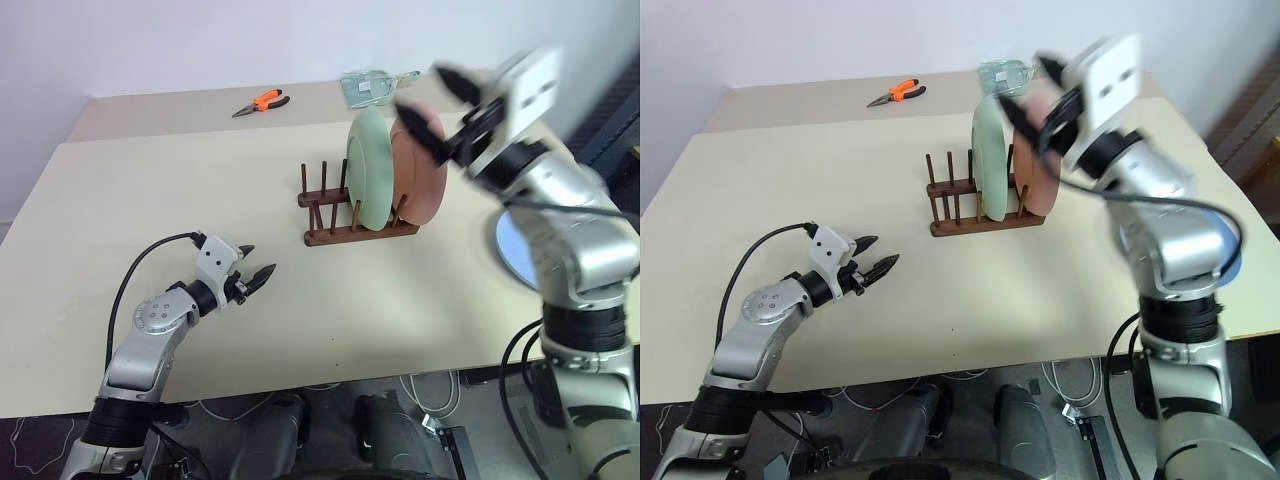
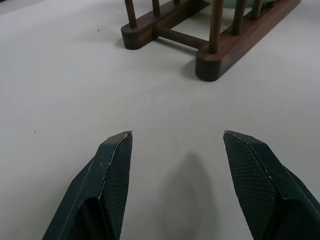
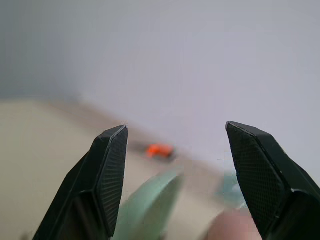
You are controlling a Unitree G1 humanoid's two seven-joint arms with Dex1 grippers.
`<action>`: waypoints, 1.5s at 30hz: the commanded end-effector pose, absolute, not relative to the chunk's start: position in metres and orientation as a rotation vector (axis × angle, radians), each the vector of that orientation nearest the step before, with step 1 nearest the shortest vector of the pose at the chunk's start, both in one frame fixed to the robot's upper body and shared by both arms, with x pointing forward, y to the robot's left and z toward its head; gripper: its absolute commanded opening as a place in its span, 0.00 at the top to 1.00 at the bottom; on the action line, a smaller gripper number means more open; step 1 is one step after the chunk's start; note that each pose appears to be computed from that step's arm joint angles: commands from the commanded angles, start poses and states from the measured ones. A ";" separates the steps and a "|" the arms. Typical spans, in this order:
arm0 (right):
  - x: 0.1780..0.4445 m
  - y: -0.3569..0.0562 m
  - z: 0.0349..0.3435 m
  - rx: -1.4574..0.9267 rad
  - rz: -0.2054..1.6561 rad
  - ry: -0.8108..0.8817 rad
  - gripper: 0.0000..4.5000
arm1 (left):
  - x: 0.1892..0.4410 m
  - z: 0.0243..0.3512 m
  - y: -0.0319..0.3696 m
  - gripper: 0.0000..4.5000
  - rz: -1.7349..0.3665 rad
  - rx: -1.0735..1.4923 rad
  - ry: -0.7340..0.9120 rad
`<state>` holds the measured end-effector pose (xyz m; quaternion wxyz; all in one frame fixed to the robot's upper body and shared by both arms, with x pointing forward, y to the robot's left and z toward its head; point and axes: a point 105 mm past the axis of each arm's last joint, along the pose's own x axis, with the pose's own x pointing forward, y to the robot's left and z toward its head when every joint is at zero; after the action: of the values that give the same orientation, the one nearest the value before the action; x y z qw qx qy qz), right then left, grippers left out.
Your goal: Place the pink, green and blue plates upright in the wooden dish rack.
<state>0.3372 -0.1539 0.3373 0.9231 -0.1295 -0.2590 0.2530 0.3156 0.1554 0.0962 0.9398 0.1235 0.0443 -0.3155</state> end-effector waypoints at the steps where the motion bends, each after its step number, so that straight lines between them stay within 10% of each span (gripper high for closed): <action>1: 0.348 -0.222 0.346 -0.240 0.271 -0.501 0.10 | 0.317 0.107 0.151 0.34 -0.665 0.270 0.044; 18: 0.329 -0.296 0.131 -0.406 0.065 0.344 0.01 | 0.322 0.102 0.127 0.34 -0.772 0.279 0.047; 26: 0.331 -0.308 0.119 -0.448 -0.012 0.388 0.89 | 0.320 0.101 0.127 0.34 -0.773 0.278 0.051; 31: 0.346 -0.298 0.150 -0.440 -0.009 0.265 0.99 | 0.319 0.100 0.130 0.34 -0.758 0.277 0.055; 38: 0.357 -0.263 0.295 -0.406 0.053 -0.299 0.99 | 0.323 0.100 0.141 0.34 -0.715 0.284 0.053; 45: 0.302 -0.167 0.390 0.059 0.637 -0.660 0.99 | 0.336 0.108 0.161 0.34 -0.606 0.307 0.013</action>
<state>0.3278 -0.1913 0.3719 0.9315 -0.0111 -0.2868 0.2236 0.3300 0.1511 0.0930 0.9364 0.1351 0.0346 -0.3220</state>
